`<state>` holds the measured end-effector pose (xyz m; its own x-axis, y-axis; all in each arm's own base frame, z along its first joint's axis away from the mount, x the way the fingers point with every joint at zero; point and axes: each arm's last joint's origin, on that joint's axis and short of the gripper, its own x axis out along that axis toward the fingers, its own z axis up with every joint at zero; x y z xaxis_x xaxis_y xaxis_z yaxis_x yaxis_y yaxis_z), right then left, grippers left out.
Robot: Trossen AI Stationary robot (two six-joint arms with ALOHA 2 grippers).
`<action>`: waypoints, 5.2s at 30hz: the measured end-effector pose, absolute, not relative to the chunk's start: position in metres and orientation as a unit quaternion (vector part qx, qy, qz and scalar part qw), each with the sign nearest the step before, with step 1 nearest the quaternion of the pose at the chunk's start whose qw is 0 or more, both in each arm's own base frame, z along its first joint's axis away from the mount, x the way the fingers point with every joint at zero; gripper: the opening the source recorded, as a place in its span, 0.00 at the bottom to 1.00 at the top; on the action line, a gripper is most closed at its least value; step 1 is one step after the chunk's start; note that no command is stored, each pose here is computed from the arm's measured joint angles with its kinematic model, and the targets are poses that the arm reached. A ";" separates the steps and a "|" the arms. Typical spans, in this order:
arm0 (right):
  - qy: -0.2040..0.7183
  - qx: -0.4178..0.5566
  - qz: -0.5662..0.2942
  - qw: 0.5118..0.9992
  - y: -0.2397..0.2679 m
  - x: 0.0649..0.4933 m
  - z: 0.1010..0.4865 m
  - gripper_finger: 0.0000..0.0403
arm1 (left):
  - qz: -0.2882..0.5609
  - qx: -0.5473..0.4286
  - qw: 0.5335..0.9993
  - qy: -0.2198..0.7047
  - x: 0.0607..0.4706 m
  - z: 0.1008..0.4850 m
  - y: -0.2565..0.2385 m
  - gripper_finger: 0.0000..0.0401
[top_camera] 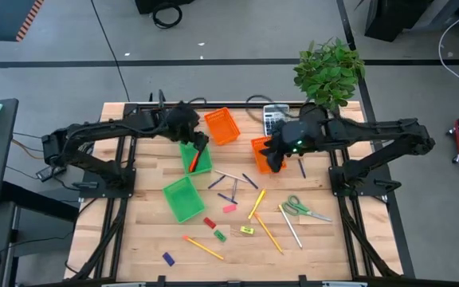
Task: Sort crayons/erasers/pens/pencils in bins
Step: Put the pink pen into the top green bin
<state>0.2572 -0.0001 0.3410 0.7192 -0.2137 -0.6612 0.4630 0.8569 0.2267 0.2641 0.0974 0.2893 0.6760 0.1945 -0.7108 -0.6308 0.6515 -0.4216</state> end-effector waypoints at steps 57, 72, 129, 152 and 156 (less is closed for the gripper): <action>0.582 0.123 -0.139 0.791 -0.017 0.430 0.137 0.17 | 0.183 -0.275 0.913 0.237 0.189 0.450 0.065 0.43; 0.565 0.135 -0.133 0.803 -0.018 0.407 0.198 0.02 | 0.163 -0.263 0.919 0.244 0.191 0.450 0.056 0.43; 0.664 0.052 -0.062 0.744 -0.005 0.391 0.142 0.27 | 0.208 -0.203 0.920 0.264 0.198 0.445 0.046 0.43; 0.656 0.060 -0.078 0.748 -0.005 0.392 0.145 0.06 | 0.208 -0.191 0.905 0.318 0.239 0.421 0.053 0.43; 0.635 0.073 -0.085 0.765 -0.006 0.390 0.170 0.04 | 0.207 -0.191 0.907 0.314 0.238 0.422 0.052 0.43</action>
<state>0.3901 -0.0055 0.1700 0.1801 -0.0366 -0.9830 0.2222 0.9750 0.0044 0.2383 0.0525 0.4221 0.7176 0.2554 -0.6479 -0.4950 0.8415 -0.2165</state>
